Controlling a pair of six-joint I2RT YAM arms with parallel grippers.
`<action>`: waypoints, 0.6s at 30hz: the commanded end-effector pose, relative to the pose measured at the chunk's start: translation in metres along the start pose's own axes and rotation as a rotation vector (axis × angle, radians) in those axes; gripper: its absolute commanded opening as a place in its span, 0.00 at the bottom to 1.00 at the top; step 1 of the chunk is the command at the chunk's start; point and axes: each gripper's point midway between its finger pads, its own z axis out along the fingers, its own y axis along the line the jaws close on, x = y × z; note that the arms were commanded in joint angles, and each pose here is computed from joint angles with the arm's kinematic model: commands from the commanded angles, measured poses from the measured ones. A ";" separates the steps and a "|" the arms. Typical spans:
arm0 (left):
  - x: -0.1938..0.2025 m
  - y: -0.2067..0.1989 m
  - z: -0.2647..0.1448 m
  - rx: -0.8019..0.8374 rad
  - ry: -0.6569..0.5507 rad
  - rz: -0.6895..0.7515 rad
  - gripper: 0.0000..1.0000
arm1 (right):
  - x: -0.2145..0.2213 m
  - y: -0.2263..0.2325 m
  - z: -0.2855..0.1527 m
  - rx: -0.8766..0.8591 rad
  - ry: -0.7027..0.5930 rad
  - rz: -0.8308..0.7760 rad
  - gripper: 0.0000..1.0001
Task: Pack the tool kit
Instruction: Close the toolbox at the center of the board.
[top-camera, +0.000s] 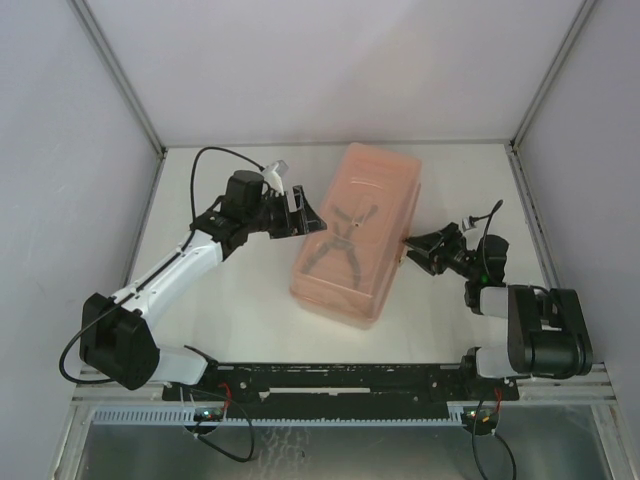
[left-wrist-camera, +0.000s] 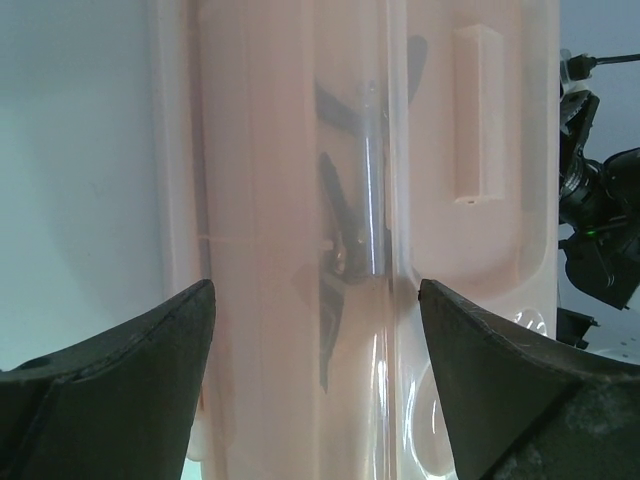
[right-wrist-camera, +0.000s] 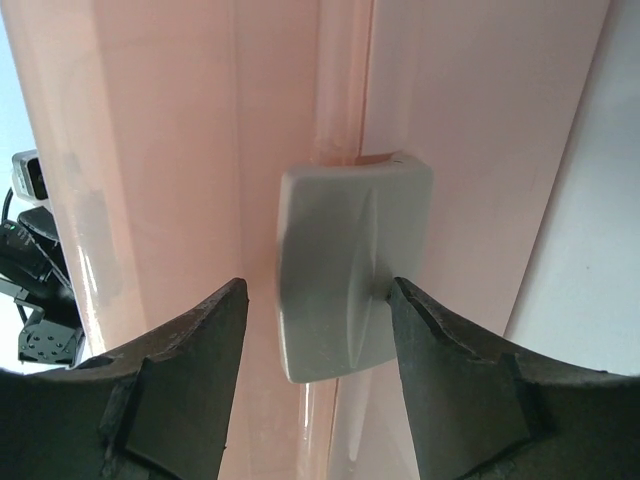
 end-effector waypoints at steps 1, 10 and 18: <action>-0.004 0.001 -0.004 -0.020 -0.037 -0.013 0.86 | -0.004 0.029 0.010 -0.116 0.027 -0.079 0.58; -0.002 0.001 -0.001 -0.016 -0.023 -0.023 0.85 | -0.003 0.036 0.018 -0.184 0.060 -0.068 0.58; -0.001 0.001 -0.002 -0.016 -0.021 -0.022 0.84 | -0.005 0.028 0.028 -0.176 0.077 -0.050 0.58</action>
